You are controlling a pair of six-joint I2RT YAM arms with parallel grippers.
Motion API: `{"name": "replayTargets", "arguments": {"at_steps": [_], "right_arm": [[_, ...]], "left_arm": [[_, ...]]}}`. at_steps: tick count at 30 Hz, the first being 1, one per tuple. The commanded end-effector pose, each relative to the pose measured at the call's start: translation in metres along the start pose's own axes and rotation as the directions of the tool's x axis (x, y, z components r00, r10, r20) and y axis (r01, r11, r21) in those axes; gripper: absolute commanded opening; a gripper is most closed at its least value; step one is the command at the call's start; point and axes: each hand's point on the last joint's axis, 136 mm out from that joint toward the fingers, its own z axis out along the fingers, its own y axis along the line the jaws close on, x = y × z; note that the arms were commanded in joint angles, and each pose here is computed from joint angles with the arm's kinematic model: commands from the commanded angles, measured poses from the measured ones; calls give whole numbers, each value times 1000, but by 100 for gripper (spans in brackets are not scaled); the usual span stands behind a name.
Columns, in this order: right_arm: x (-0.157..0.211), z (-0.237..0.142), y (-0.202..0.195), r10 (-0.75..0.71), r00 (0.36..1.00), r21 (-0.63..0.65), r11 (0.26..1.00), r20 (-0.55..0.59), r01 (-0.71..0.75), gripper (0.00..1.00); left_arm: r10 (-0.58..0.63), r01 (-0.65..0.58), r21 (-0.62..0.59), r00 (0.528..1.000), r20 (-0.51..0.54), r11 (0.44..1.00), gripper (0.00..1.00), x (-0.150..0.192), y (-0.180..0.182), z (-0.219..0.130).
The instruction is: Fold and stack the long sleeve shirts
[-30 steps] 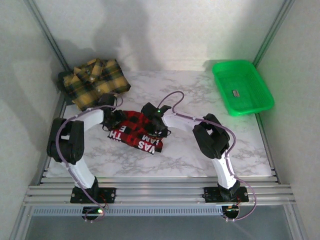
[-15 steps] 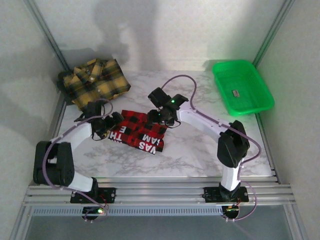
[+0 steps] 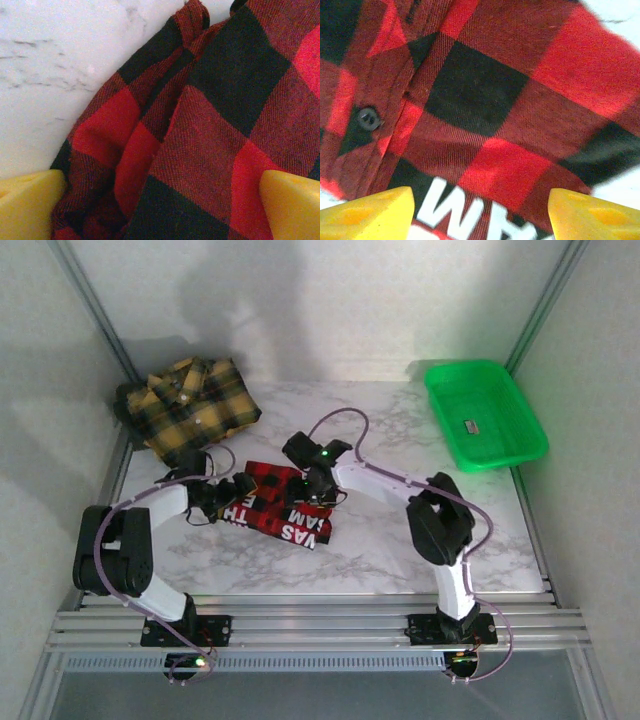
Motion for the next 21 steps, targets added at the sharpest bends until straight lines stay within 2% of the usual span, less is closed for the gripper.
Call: {"name": "replayTargets", "arguments": {"at_steps": [1, 7, 11, 15, 18, 21], "right_arm": [[-1, 7, 9, 0, 1000, -6, 1000, -31, 0, 72], [2, 15, 5, 18, 999, -6, 1000, -41, -19, 72], [4, 18, 4, 32, 999, -18, 999, -41, -33, 72], [8, 7, -2, 44, 999, -27, 999, -16, -45, 72], [11, -15, -13, 31, 999, -3, 1000, 24, -31, 74], [12, -49, -24, 9, 994, 9, 1000, 113, -10, 81]], "left_arm": [[-29, 22, -60, 991, -127, 998, 92, 37, 29, 16], [-29, 22, -55, 989, -144, 998, 43, 44, 32, 16], [-11, 9, -18, 992, -127, 1000, 19, 38, 18, 9], [48, -48, -2, 997, -57, 999, 6, 19, -5, -16], [116, -114, -54, 993, 29, 992, 3, 0, -18, -45], [175, -164, -112, 979, 102, 980, 1, -16, -29, -73]]}}
